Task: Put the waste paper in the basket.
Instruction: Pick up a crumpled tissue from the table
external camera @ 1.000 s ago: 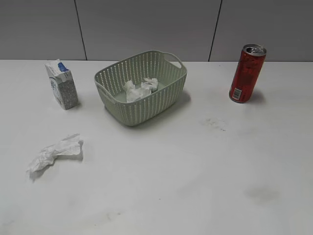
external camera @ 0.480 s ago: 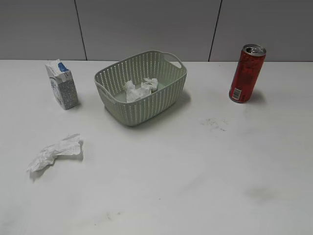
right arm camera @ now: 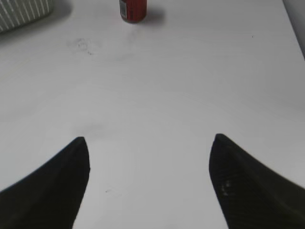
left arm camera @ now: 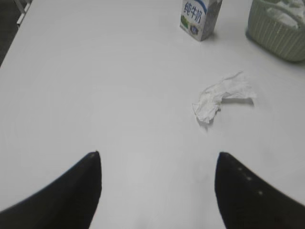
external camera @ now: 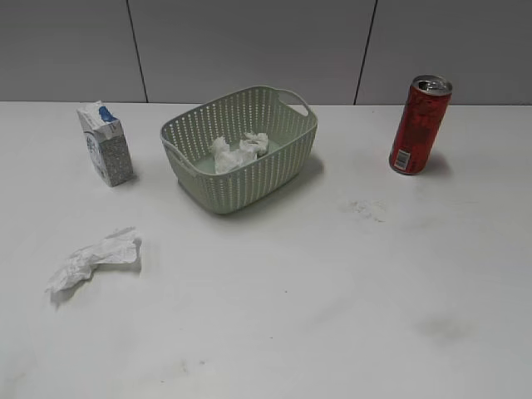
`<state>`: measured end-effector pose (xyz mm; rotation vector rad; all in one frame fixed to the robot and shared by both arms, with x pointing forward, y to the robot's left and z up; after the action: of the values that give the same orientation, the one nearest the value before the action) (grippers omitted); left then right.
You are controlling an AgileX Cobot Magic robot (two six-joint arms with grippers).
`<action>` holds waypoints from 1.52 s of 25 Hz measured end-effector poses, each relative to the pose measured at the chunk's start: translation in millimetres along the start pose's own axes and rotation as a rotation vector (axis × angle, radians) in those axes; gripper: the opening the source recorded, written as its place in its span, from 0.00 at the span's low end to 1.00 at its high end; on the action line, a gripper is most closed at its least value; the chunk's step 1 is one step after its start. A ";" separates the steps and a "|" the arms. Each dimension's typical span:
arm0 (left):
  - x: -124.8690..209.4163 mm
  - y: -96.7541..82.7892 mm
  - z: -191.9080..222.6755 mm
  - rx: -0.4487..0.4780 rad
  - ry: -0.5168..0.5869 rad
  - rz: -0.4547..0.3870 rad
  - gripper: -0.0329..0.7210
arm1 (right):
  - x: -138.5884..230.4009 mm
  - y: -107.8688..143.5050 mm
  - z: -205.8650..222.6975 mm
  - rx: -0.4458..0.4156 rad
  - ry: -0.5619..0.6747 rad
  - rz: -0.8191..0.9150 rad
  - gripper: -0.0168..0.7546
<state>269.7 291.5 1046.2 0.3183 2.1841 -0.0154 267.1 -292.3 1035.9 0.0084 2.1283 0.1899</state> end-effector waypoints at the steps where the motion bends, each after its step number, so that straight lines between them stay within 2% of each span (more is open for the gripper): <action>1: -1.6 0.6 3.9 0.005 0.028 -0.002 0.79 | 1.9 -0.2 -4.4 -0.005 -0.034 -0.001 0.79; 3: -4.4 1.8 11.3 0.015 0.079 -0.006 0.79 | 5.4 -0.5 -11.6 -0.013 -0.090 -0.001 0.79; 6: -9.1 3.2 20.2 0.031 0.136 0.009 0.79 | 7.9 -0.9 -11.5 -0.015 -0.103 0.000 0.79; 10: -20.3 4.7 24.1 0.043 0.125 0.057 0.79 | 7.7 -0.9 -11.3 -0.016 -0.105 0.001 0.79; 17: -45.6 10.2 43.8 0.051 0.152 0.077 0.79 | 8.0 -1.0 -10.1 -0.016 -0.107 0.002 0.79; 27: -90.5 16.5 109.3 0.124 0.336 0.142 0.79 | 7.9 -0.9 -9.8 -0.016 -0.110 0.003 0.79; 32: -111.8 4.3 153.2 0.200 0.432 0.211 0.79 | 7.8 -0.9 -9.8 -0.016 -0.111 0.003 0.79; 38: -118.0 -24.8 212.9 0.277 0.558 0.332 0.79 | 7.8 -0.9 -9.8 -0.016 -0.111 0.003 0.79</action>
<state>499.3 214.2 1011.1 0.9325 2.6508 -0.0491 254.7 -293.9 1034.3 0.0122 2.0161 0.2042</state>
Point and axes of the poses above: a point on each arm's last joint axis where the gripper is mounted, z pointing out along that axis toward the gripper, y along the wrist's bending axis when the last joint is at zero, x = y × z, the point moved 1 cm from there along z, pointing out along that axis toward the gripper, and after that the axes turned 7 degrees about z, right-handed, at the moved point
